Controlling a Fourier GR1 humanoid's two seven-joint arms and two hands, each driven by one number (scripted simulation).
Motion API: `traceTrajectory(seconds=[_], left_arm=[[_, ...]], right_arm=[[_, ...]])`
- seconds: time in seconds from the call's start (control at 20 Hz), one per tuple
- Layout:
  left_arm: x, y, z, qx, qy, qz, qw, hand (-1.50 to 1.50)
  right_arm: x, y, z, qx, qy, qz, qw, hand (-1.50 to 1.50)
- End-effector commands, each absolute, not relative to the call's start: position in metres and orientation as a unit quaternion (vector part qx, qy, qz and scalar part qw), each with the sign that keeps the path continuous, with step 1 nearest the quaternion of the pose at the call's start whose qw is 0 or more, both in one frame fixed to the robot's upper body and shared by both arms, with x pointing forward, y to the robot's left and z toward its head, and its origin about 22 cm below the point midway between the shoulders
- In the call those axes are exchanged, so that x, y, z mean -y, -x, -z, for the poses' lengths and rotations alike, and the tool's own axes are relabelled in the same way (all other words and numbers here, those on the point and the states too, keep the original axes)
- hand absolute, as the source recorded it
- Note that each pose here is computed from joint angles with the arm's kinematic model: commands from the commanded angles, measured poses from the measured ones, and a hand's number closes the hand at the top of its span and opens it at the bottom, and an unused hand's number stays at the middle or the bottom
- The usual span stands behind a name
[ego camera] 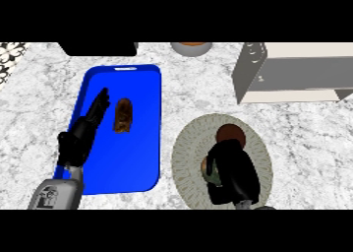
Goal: Pick the squash from the placemat and place it in the tiered shelf
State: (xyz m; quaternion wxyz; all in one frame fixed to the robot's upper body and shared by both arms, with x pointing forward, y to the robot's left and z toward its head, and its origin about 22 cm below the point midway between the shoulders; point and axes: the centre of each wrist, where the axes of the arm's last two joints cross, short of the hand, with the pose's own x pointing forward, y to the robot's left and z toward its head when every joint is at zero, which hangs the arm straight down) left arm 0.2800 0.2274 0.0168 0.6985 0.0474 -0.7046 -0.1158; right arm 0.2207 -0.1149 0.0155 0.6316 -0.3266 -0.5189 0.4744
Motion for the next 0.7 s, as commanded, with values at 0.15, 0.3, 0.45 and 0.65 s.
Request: traceTrajectory(seconds=[0.15, 0.3, 0.45, 0.65], left_arm=[[-0.214, -0.305, -0.015, 0.709, -0.054, 0.110, 0.694, 0.00], [-0.211, -0.286, 0.000, 0.708, -0.046, 0.113, 0.696, 0.00], [-0.219, -0.285, -0.019, 0.700, -0.042, 0.120, 0.703, 0.00], [-0.216, -0.279, -0.006, 0.707, -0.047, 0.115, 0.697, 0.00]], right_arm=[[0.115, -0.218, -0.035, 0.489, 0.322, -0.458, 0.669, 1.50], [0.125, -0.224, -0.063, 0.516, 0.323, -0.436, 0.663, 1.50], [0.091, -0.209, -0.064, 0.572, 0.290, -0.358, 0.679, 1.50], [0.097, -0.207, -0.105, 0.648, 0.264, -0.267, 0.663, 1.50]])
